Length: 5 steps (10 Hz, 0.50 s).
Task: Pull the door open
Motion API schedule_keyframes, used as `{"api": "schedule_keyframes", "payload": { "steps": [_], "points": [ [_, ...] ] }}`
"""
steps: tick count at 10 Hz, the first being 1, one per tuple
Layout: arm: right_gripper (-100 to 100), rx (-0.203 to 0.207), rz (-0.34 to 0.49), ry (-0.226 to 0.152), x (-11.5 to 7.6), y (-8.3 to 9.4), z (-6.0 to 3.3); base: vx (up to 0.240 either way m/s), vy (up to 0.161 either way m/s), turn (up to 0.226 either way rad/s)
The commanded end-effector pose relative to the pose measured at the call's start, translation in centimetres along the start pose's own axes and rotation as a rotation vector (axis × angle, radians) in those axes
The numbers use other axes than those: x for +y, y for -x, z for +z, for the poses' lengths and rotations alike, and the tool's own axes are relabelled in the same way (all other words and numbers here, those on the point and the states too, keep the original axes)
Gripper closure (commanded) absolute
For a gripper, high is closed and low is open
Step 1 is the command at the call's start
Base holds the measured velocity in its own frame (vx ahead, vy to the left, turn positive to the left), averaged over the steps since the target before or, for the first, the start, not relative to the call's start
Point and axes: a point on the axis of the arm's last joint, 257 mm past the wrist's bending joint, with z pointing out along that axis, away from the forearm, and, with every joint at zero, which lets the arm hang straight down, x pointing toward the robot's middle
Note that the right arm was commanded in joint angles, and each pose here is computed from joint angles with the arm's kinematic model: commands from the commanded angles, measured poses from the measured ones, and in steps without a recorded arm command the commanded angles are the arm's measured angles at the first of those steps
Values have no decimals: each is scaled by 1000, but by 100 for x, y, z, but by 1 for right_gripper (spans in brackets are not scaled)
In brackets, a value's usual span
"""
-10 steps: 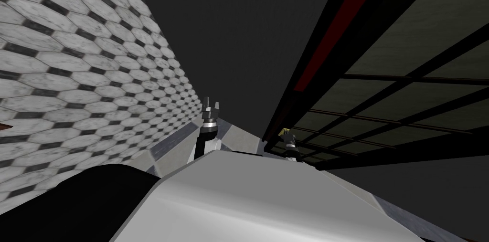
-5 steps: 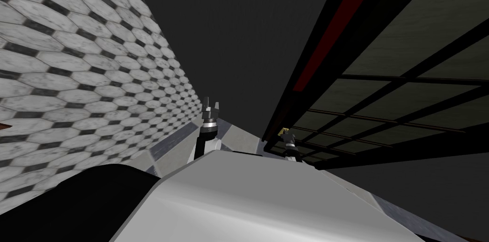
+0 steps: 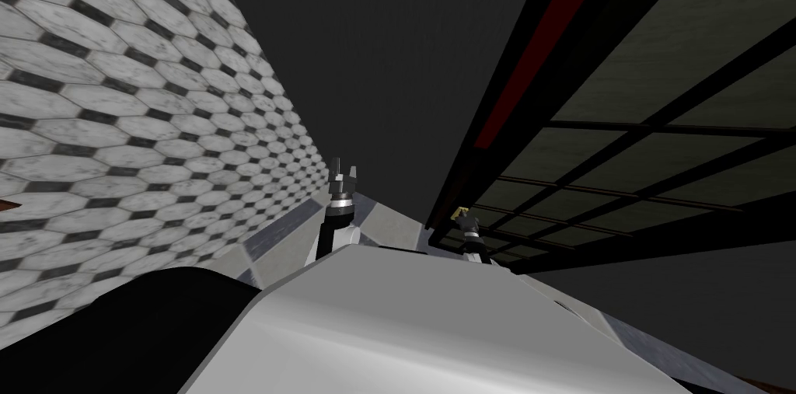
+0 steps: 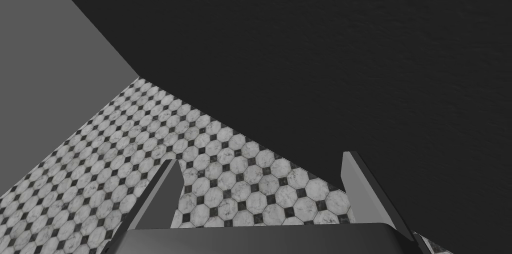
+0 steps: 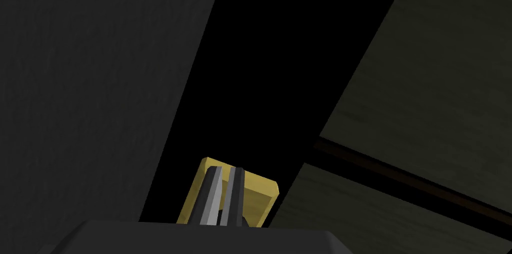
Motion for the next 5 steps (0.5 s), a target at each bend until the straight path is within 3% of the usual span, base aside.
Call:
{"api": "schedule_keyframes", "payload": {
  "steps": [1, 2, 3, 5],
  "points": [
    [100, -39, 42, -12, -81, 124, -112, -14, -17, -7],
    [100, -38, 79, -15, -97, 116, -98, -17, -17, -16],
    [-100, -2, 87, -4, -49, -10, -12, -73, 27, 38],
    [-100, -8, 141, -6, -59, 8, -40, -136, 43, -19]
  ]
}}
